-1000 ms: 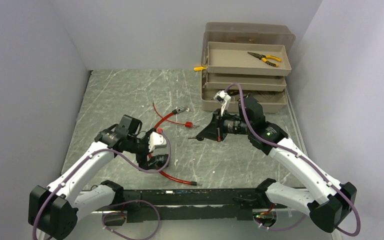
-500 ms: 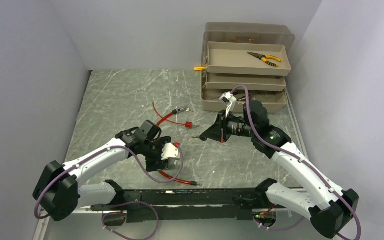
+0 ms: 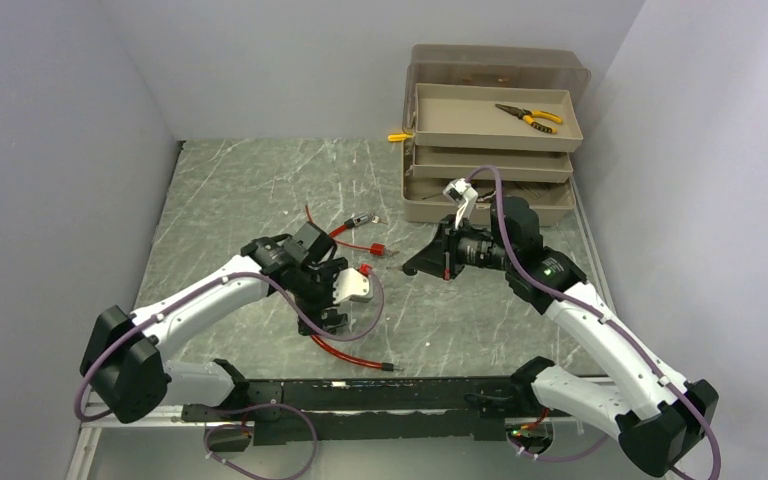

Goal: Unlock with the key
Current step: Pick up the lock from the center of the board.

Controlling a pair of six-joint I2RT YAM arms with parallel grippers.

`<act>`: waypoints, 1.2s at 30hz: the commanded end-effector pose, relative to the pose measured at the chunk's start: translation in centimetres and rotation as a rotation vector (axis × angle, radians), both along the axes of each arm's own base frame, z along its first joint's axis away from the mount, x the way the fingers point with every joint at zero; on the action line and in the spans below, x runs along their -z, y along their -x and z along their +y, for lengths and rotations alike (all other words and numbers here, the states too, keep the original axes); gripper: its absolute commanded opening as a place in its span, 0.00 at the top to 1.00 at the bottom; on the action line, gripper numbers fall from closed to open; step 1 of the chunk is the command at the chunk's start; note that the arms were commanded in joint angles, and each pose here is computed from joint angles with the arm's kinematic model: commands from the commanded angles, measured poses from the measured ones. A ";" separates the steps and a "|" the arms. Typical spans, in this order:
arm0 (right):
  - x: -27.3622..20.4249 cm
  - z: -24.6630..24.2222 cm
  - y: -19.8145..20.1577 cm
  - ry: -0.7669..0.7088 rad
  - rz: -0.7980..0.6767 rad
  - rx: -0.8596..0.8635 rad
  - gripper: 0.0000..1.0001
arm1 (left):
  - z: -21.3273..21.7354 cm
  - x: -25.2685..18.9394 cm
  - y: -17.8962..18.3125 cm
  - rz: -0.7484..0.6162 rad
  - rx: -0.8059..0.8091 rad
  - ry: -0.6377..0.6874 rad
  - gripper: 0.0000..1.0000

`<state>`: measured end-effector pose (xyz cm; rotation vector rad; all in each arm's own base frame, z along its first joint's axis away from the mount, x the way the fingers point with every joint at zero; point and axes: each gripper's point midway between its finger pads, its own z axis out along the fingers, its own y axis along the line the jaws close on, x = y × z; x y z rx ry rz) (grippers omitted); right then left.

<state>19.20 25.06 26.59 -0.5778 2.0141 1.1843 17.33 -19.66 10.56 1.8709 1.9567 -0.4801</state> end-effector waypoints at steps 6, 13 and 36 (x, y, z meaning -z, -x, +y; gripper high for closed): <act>-2.4 0.2 -1.1 -0.042 -0.044 0.011 1.00 | -0.7 -1.6 -0.2 0.042 -0.033 0.167 0.01; -3.1 0.5 -1.5 -0.053 -0.047 0.013 1.00 | 0.1 0.0 -1.8 0.001 -0.089 0.117 0.00; -5.6 0.3 -1.6 -0.086 -0.064 0.009 1.00 | 1.6 6.9 -0.8 0.022 -0.036 0.055 0.01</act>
